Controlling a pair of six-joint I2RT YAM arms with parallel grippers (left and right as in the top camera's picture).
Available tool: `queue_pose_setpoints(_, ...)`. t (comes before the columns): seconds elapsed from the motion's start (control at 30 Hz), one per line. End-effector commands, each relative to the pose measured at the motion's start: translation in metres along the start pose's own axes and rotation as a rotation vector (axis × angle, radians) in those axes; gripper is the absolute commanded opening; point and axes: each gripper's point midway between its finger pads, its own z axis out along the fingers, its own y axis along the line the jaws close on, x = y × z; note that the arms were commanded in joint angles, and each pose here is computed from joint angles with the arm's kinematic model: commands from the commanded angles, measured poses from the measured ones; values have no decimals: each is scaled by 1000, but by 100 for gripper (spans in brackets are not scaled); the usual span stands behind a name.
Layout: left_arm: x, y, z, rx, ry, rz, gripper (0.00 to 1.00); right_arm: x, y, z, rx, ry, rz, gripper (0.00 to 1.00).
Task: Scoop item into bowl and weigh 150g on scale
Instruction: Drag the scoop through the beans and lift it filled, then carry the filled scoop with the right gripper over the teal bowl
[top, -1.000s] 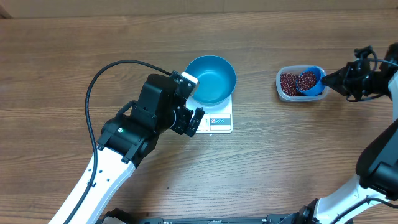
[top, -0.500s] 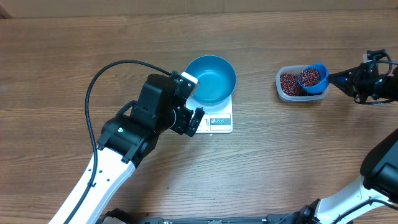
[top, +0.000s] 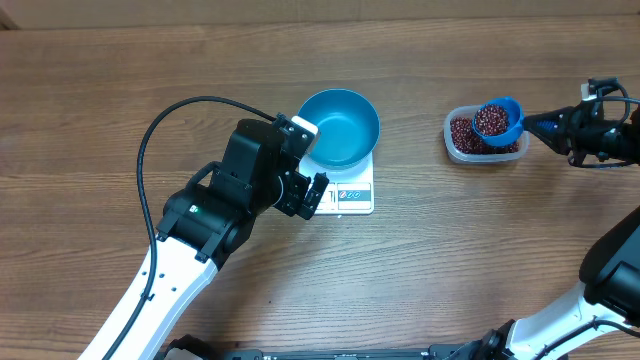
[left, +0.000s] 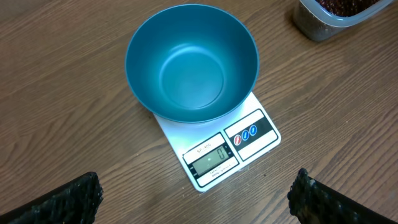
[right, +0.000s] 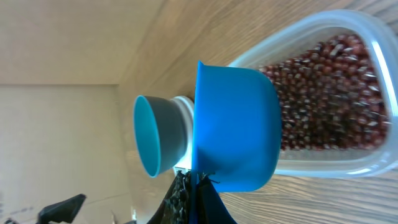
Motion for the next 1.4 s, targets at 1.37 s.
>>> queue_pose_setpoints(1.37,-5,-1,1,15,-23,-20,99,46,167,108,-301,255,-248,4)
